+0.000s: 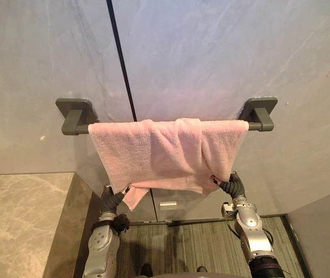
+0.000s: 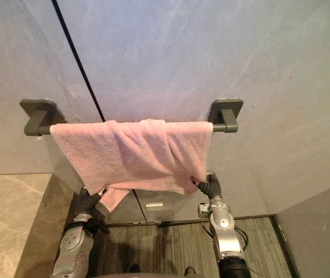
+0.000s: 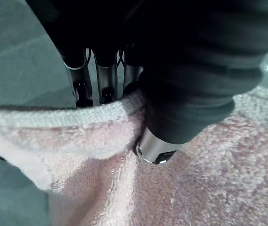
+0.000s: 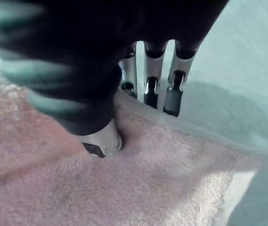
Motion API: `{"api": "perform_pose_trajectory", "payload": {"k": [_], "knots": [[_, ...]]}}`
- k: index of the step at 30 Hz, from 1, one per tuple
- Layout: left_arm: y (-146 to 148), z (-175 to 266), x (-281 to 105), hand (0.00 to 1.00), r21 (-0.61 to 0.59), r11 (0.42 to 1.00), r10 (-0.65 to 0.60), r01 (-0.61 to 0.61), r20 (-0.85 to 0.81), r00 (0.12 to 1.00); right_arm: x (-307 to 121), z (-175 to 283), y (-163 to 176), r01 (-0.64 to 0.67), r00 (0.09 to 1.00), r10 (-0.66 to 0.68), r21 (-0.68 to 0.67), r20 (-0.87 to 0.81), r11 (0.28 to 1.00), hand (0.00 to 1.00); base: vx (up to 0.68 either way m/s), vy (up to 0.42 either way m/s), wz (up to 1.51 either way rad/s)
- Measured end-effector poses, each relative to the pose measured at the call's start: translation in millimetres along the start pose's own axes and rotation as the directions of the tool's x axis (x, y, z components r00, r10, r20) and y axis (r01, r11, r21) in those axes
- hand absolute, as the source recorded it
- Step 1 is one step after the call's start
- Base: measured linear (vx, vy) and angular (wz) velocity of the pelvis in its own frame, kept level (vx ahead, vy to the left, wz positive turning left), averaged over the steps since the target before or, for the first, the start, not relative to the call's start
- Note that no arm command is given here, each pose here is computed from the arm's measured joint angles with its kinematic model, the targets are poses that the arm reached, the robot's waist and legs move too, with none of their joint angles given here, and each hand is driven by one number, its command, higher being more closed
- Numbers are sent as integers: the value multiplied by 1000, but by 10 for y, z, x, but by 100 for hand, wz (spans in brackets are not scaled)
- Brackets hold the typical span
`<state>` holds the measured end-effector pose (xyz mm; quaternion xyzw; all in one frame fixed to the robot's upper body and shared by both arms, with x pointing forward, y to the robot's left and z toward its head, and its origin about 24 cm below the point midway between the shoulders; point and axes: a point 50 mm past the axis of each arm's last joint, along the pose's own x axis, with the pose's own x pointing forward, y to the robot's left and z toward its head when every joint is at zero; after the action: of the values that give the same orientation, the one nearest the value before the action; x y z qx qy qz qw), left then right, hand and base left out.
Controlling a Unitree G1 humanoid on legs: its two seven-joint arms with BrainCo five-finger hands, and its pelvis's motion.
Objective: Organize washtable
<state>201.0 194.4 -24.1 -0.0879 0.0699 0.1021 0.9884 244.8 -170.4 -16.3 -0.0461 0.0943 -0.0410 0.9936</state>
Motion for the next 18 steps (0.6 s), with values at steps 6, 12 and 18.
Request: {"api": "perform_pose_trajectory", "payload": {"k": [6,12,18], "knots": [[56,-2,-8,0,20,1000,24,-24,-8,1000,-53,-139,-13,10,998,-12,-31,-62,999,0,-12,-6,0],[133,-194,-112,0,30,998,64,-61,-104,993,-141,-295,-22,10,992,-15,-39,-123,999,0,-24,-11,0],[204,-342,-218,0,27,995,95,-92,-179,979,-251,-428,-51,19,984,-26,-41,-176,999,0,-17,-9,0]]}}
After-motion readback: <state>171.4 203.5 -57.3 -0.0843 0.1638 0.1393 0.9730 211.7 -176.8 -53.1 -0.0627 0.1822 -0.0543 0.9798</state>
